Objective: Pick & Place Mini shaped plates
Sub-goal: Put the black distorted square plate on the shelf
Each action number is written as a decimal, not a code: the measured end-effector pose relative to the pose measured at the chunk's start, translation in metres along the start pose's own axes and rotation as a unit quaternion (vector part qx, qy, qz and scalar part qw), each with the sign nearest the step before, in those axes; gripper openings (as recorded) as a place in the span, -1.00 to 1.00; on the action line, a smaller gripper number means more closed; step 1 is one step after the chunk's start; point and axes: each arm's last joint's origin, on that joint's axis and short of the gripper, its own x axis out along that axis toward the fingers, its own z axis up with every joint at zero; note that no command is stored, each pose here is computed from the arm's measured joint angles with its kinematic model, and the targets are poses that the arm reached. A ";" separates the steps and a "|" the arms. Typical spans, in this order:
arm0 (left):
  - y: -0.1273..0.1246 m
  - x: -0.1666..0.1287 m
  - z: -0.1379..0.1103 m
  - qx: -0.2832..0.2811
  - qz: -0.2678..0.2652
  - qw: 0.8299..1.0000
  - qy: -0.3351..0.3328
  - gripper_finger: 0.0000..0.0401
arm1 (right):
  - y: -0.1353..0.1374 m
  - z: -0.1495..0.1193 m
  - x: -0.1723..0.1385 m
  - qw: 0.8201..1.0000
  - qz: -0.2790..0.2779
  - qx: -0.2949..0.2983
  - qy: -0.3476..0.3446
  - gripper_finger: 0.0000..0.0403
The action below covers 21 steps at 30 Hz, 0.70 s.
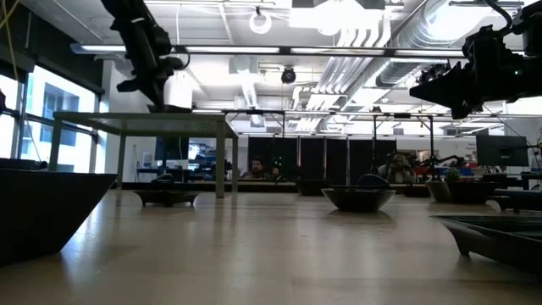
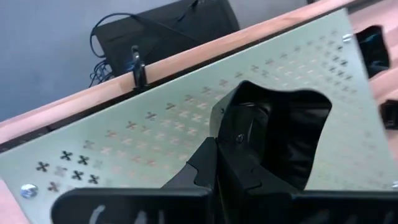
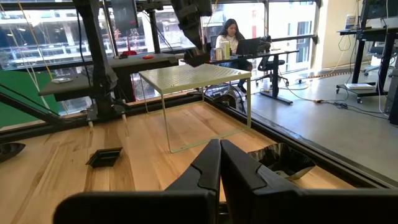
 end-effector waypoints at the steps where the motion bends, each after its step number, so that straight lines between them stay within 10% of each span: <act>1: 0.002 0.002 0.001 0.002 0.001 1.000 0.002 -1.00 | 0.000 0.000 0.000 1.000 0.000 0.000 0.000 -0.98; 21: 0.015 0.011 0.006 0.031 0.011 0.999 0.006 -0.97 | 0.000 0.000 0.000 1.000 0.000 0.000 0.000 -0.98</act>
